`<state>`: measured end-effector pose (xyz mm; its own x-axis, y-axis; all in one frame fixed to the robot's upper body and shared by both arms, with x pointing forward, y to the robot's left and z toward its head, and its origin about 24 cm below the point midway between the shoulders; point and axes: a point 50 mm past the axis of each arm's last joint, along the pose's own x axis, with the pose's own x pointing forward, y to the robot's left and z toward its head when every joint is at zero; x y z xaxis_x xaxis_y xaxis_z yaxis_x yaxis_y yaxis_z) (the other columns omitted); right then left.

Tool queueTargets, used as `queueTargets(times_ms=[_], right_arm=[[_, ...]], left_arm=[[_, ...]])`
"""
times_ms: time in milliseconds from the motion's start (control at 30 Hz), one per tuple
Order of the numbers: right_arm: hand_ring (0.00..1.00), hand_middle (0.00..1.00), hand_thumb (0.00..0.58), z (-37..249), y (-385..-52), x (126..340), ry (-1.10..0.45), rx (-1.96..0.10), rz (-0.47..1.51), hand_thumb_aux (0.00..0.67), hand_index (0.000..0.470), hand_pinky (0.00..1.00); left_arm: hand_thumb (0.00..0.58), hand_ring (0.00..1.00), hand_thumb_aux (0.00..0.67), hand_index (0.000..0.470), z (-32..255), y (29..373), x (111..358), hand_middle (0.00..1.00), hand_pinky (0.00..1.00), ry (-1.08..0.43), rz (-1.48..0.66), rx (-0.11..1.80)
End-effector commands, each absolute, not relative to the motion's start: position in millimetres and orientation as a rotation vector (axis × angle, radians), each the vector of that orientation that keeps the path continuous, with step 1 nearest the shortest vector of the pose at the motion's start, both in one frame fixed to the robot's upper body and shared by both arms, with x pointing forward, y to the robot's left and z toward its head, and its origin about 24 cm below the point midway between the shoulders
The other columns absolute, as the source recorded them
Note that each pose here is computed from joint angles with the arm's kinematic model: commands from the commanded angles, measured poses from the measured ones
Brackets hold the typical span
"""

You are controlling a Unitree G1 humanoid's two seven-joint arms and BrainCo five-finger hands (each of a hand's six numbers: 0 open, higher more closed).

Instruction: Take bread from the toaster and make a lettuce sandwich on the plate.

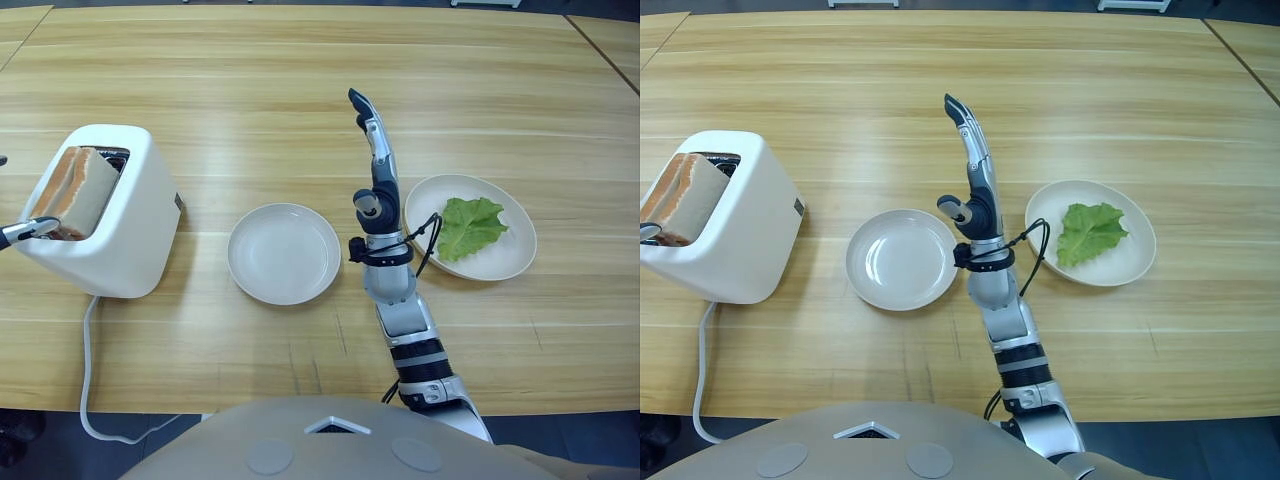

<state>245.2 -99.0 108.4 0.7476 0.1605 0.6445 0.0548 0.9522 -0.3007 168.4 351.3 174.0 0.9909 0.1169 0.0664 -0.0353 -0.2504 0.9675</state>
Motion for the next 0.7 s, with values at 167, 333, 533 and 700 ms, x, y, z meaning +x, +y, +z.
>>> queueTargets(times_ms=[167, 333, 533, 700], right_arm=[[0.0, 0.0, 0.0, 107.6, -98.6, 246.4, -0.714, -0.311, 0.061, 0.0, 0.0, 0.0], [0.0, 0.0, 0.0, 107.8, -98.8, 247.0, -0.714, -0.311, 0.061, 0.0, 0.0, 0.0], [0.0, 0.0, 0.0, 108.2, -98.5, 247.9, -0.716, -0.312, 0.064, 0.0, 0.0, 0.0], [0.0, 0.0, 0.0, 108.6, -98.3, 248.1, -0.717, -0.312, 0.065, 0.0, 0.0, 0.0]], left_arm=[[0.0, 0.0, 0.0, 0.0, 166.4, 356.3, 169.6, 0.0, 0.0, 0.078, 0.085, 1.856], [0.0, 0.0, 0.0, 0.0, 163.3, 357.2, 169.6, 0.0, 0.0, 0.081, 0.057, 1.856], [0.0, 0.0, 0.0, 0.0, 159.1, 356.3, 171.4, 0.0, 0.0, 0.066, 0.032, 1.842], [0.0, 0.0, 0.0, 0.0, 155.3, 361.9, 172.5, 0.0, 0.0, 0.128, 0.053, 1.853]])
